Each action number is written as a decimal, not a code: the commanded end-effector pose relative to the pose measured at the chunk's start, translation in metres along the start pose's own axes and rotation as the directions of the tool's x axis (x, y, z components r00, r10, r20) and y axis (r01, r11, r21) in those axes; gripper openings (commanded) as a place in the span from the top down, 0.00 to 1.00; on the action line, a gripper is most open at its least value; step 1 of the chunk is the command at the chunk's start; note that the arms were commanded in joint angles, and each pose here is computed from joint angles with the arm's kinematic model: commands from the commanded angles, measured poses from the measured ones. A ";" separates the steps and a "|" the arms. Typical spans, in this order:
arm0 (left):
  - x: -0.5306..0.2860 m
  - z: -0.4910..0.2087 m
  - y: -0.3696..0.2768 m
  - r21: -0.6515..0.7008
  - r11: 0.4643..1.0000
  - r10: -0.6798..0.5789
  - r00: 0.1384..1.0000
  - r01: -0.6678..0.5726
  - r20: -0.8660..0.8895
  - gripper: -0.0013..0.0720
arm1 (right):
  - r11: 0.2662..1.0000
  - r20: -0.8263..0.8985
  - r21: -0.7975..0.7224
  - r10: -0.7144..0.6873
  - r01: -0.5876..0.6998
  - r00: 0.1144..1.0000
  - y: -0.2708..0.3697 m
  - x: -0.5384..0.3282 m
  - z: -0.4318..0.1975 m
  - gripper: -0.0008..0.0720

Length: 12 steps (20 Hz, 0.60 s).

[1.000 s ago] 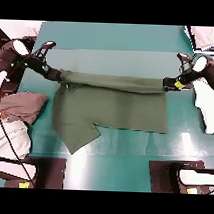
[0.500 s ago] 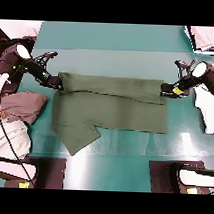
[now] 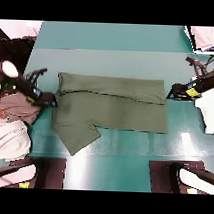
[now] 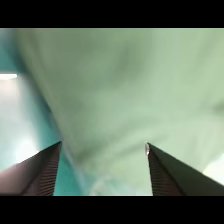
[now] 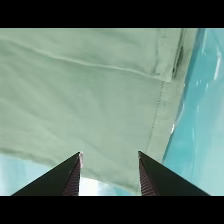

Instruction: Fold the shirts.

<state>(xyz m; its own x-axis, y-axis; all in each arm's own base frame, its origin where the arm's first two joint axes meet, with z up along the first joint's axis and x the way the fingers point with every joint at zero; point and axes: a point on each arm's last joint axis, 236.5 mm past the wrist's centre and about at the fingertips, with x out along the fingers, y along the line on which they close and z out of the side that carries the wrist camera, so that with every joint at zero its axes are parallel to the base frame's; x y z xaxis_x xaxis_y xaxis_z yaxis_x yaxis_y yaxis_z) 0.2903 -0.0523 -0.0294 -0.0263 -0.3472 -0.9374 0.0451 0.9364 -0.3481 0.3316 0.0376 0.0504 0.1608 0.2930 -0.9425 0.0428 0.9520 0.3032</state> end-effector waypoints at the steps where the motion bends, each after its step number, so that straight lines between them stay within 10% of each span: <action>1: 0.033 -0.071 -0.012 -0.106 0.992 -0.066 0.998 0.063 -0.021 0.16 | 0.999 0.087 -0.030 0.030 -0.027 0.996 0.013 -0.025 0.002 0.43; 12: 0.065 -0.094 -0.018 -0.213 0.969 -0.119 0.993 0.121 0.021 0.16 | 0.999 0.098 -0.035 0.030 -0.027 0.995 0.014 -0.029 0.001 0.43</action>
<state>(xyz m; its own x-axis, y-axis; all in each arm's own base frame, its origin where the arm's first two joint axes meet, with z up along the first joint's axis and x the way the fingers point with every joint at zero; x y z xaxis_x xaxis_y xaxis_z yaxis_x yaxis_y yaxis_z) 0.1916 -0.0863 -0.0773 -0.0370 -0.4568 -0.8888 -0.1531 0.8815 -0.4466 0.3287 0.0423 0.0817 0.2557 0.3108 -0.9154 0.0050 0.9465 0.3227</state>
